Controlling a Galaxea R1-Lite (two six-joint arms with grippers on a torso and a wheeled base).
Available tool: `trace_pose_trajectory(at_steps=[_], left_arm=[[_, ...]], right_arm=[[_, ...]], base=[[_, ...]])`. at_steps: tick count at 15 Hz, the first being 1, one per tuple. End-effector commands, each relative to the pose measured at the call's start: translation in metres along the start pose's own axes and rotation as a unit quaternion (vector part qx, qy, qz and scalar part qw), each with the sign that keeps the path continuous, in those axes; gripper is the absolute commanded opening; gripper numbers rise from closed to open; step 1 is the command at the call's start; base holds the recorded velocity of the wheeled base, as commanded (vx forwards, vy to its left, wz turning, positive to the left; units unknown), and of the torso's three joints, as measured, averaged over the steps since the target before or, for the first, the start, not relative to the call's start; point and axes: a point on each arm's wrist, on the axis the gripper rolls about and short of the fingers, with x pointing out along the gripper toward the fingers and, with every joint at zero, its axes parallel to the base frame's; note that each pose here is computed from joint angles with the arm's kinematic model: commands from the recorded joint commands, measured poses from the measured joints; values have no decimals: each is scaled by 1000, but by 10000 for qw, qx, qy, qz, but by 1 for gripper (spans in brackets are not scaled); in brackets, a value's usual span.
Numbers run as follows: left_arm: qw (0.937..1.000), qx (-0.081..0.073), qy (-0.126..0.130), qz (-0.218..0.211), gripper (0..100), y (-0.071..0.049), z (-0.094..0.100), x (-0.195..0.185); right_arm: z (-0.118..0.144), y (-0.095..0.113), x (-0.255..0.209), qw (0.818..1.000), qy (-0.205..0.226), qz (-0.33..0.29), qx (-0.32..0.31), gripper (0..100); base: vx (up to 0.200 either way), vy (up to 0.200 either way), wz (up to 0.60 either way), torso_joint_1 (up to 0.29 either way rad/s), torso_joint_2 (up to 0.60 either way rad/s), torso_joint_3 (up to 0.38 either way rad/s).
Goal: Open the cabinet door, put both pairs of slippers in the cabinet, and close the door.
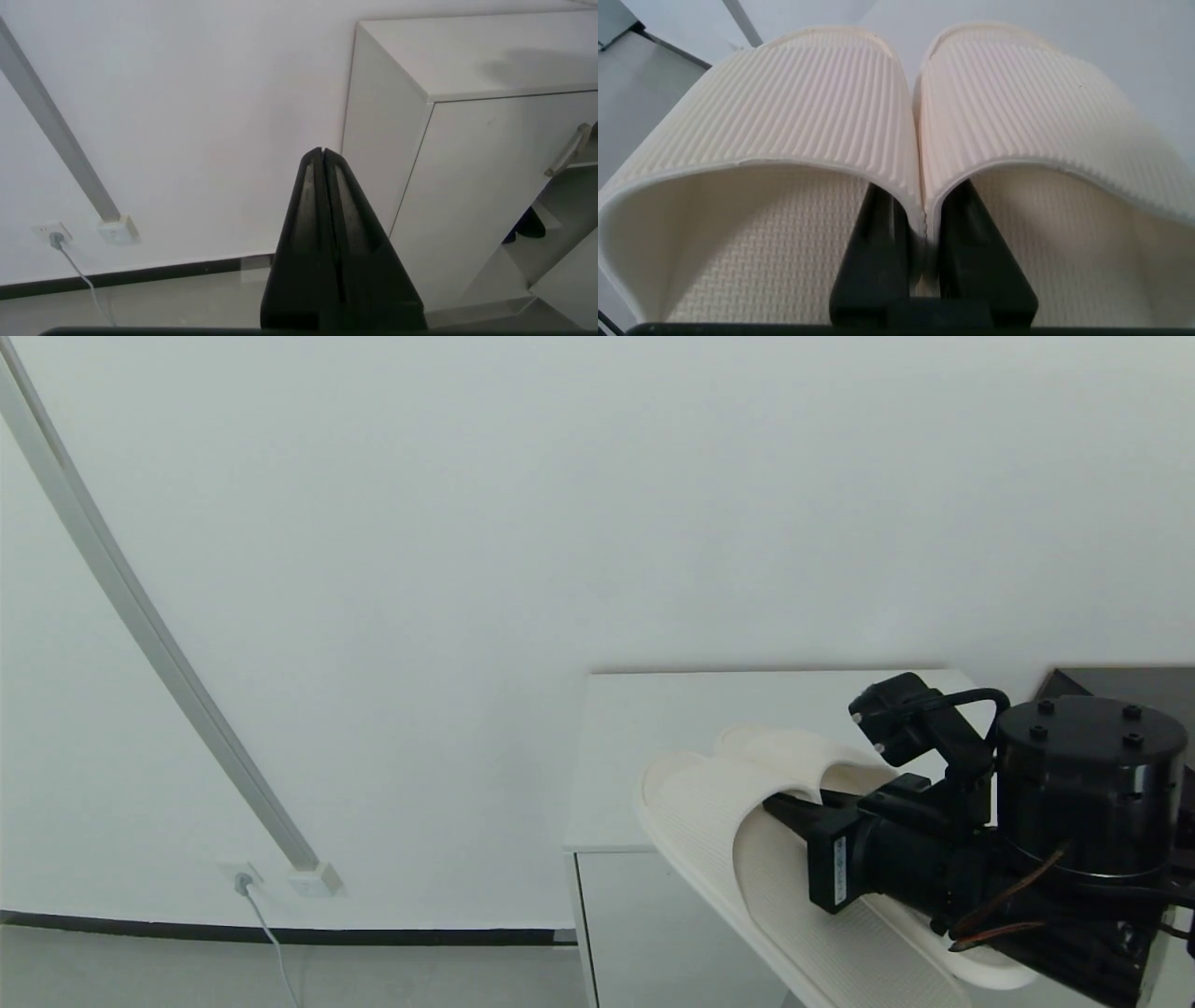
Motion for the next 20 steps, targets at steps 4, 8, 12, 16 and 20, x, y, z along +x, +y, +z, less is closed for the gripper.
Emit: trace_pose_trajectory(at_steps=[4, 8, 12, 16, 20], left_arm=[[10000, 0, -4, 1, 0, 0, 0, 0], [10000, -8, -4, 17, 0, 0, 0, 0], [10000, -39, -4, 47, 0, 0, 0, 0], [10000, -39, -4, 40, 0, 0, 0, 0], [10000, -39, -4, 40, 0, 0, 0, 0]], right_arm=[[-3, 1, 0, 10000, 50, 19, -18, 0], [-4, 2, 0, 10000, 73, 38, -37, 0], [-5, 2, 1, 9999, 95, 35, -42, 0], [-7, 3, 3, 9999, 133, 38, -61, 0], [-7, 4, 2, 9999, 127, 61, -73, 0]], base=[[-200, 0, 0, 5, 2, 2], [-100, 0, 0, -2, -1, 2], [0, 0, 0, 0, 0, 0], [0, 0, 0, 0, 0, 0], [0, -150, 0, 2, 1, -3]])
